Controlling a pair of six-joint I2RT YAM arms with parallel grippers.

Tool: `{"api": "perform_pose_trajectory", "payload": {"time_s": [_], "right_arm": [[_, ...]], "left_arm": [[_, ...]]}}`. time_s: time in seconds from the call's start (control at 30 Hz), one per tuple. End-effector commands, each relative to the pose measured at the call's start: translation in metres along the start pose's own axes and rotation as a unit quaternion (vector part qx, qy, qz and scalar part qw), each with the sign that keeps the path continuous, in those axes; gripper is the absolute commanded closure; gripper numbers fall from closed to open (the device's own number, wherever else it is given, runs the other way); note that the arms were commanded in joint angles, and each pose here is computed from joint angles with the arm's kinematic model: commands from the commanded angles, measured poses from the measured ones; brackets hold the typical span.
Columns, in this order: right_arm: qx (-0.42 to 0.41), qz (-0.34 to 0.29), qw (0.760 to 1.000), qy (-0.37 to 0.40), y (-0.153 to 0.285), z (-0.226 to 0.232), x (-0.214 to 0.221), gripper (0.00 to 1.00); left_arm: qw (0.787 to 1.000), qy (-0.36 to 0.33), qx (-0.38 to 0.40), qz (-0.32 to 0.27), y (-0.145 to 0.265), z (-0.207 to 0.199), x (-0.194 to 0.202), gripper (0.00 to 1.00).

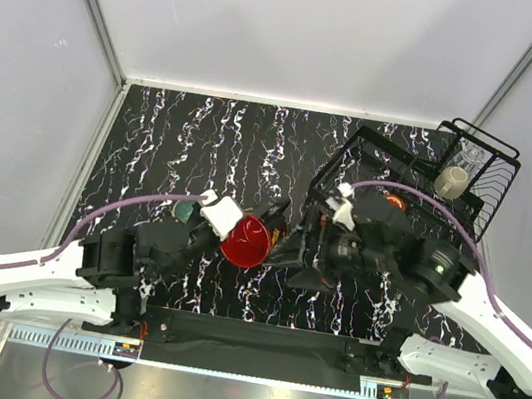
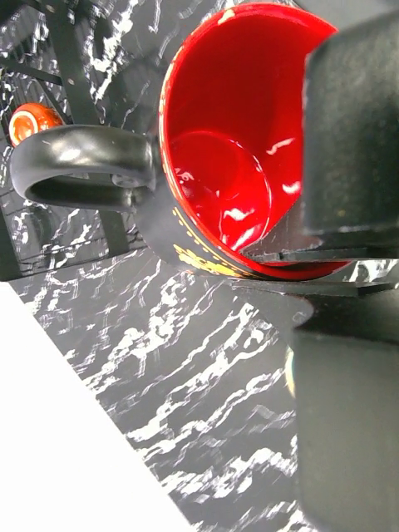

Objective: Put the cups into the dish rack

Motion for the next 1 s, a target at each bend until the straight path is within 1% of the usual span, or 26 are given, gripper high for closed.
{"api": "perform_pose_trajectory", "payload": {"time_s": [0.0, 0.1, 0.17, 0.2, 0.37, 0.53, 0.63, 0.77, 0.97], "right_arm": [[-0.108, 0.075, 0.991, -0.019, 0.0, 0.041, -0.004, 0.0], [-0.135, 0.11, 0.984, -0.037, -0.005, 0.057, -0.009, 0.0], [-0.135, 0.136, 0.98, -0.054, -0.011, 0.061, -0.011, 0.01], [-0.141, 0.142, 0.978, -0.058, -0.011, 0.062, -0.012, 0.0], [-0.14, 0.15, 0.976, -0.075, -0.015, 0.064, -0.018, 0.0], [-0.137, 0.148, 0.973, -0.114, -0.023, 0.062, -0.027, 0.09], [-0.134, 0.151, 0.97, -0.134, -0.026, 0.063, -0.032, 0.13], [-0.13, 0.164, 0.966, -0.152, -0.033, 0.062, -0.038, 0.26], [-0.112, 0.173, 0.964, -0.167, -0.043, 0.056, -0.044, 0.27]], "left_arm": [[0.99, -0.03, 0.019, -0.138, 0.008, 0.009, -0.046, 1.0], [0.982, -0.052, 0.043, -0.176, 0.016, 0.013, -0.049, 1.0], [0.976, -0.06, 0.062, -0.2, 0.025, 0.017, -0.05, 1.0], [0.974, -0.071, 0.068, -0.205, 0.028, 0.019, -0.05, 1.0], [0.96, -0.08, 0.12, -0.238, 0.046, 0.023, -0.056, 1.0], [0.951, -0.092, 0.146, -0.258, 0.057, 0.026, -0.057, 1.0], [0.947, -0.113, 0.157, -0.256, 0.058, 0.026, -0.058, 1.0], [0.942, -0.132, 0.158, -0.266, 0.061, 0.028, -0.06, 1.0], [0.933, -0.145, 0.153, -0.292, 0.072, 0.037, -0.066, 1.0]]}}
Point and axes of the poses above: each gripper's point midway between its finger pads, its own y axis back along the fingers, its own z axis along the line the jaws close on, x = y × z, the point moved 10 cm from there along y, back along the fingers, and after that the axes turned 5 degrees about y, right-handed, at the moved point
